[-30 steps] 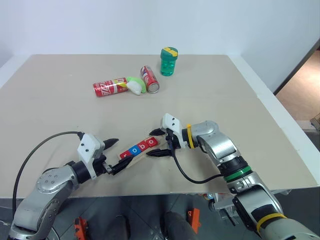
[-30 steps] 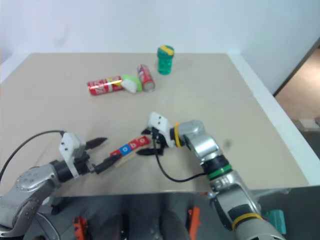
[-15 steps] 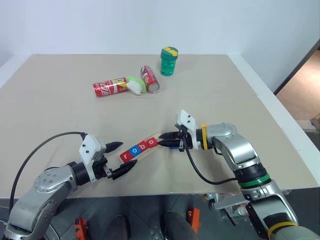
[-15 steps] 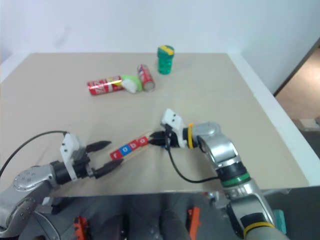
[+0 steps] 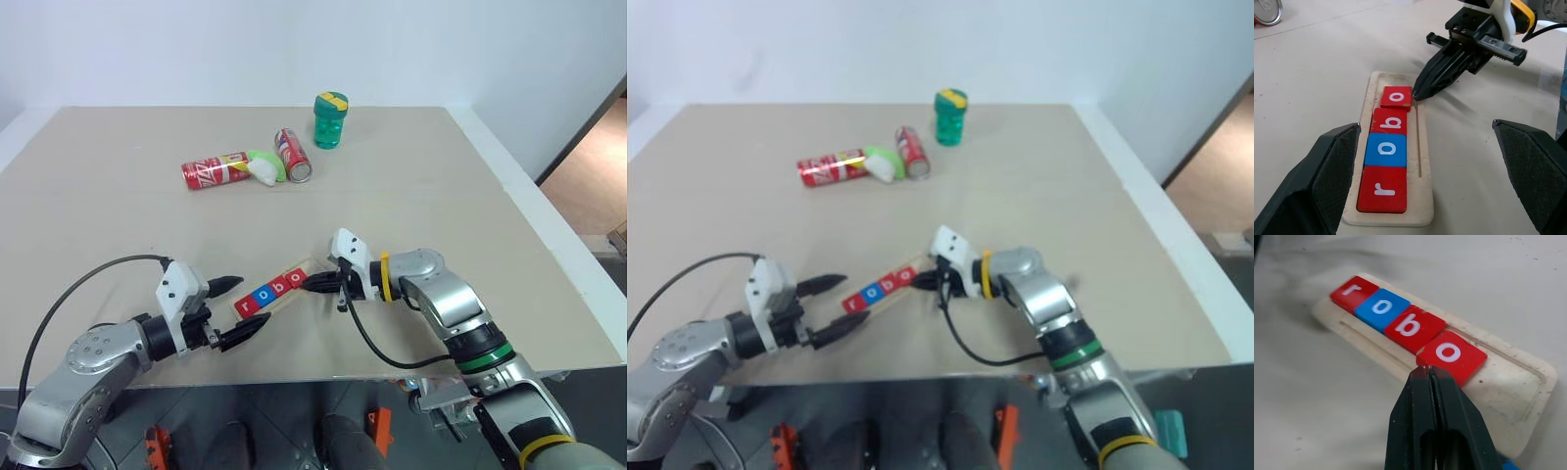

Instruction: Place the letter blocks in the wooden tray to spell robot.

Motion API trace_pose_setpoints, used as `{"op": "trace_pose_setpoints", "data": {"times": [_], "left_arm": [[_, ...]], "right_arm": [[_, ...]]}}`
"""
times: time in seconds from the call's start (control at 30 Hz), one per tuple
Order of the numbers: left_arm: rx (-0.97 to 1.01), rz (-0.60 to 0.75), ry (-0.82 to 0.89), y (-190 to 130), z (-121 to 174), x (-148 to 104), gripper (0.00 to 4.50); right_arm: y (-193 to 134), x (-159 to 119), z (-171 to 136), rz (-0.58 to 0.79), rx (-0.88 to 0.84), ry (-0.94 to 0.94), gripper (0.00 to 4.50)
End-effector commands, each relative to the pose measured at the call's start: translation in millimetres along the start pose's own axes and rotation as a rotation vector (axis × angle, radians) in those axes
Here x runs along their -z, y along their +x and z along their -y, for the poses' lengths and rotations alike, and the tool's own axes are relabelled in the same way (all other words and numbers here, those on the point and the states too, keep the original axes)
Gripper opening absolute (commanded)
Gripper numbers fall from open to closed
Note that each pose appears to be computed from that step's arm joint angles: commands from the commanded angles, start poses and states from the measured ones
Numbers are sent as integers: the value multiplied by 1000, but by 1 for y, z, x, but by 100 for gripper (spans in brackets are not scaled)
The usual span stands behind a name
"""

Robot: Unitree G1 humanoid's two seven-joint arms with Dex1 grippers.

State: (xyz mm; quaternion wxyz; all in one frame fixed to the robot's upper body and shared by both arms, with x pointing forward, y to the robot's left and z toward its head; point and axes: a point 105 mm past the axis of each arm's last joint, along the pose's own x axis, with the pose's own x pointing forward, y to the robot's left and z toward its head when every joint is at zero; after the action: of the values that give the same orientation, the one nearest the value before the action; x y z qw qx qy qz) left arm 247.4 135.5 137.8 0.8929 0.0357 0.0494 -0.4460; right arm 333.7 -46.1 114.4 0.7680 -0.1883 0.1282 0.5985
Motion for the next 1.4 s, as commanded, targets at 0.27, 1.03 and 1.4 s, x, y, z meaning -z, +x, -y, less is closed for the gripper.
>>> {"op": "trace_pose_setpoints", "data": {"times": [0.27,1.03,1.4], "left_arm": [[-12,16,27,-2,3,-4,450],[143,25,36,9,17,-13,450],[148,27,46,12,16,-16,450]], "right_arm": [[4,-19,10,43,14,-81,2],[-56,4,31,22,64,-31,394],[-51,5,40,67,97,-19,448]]}}
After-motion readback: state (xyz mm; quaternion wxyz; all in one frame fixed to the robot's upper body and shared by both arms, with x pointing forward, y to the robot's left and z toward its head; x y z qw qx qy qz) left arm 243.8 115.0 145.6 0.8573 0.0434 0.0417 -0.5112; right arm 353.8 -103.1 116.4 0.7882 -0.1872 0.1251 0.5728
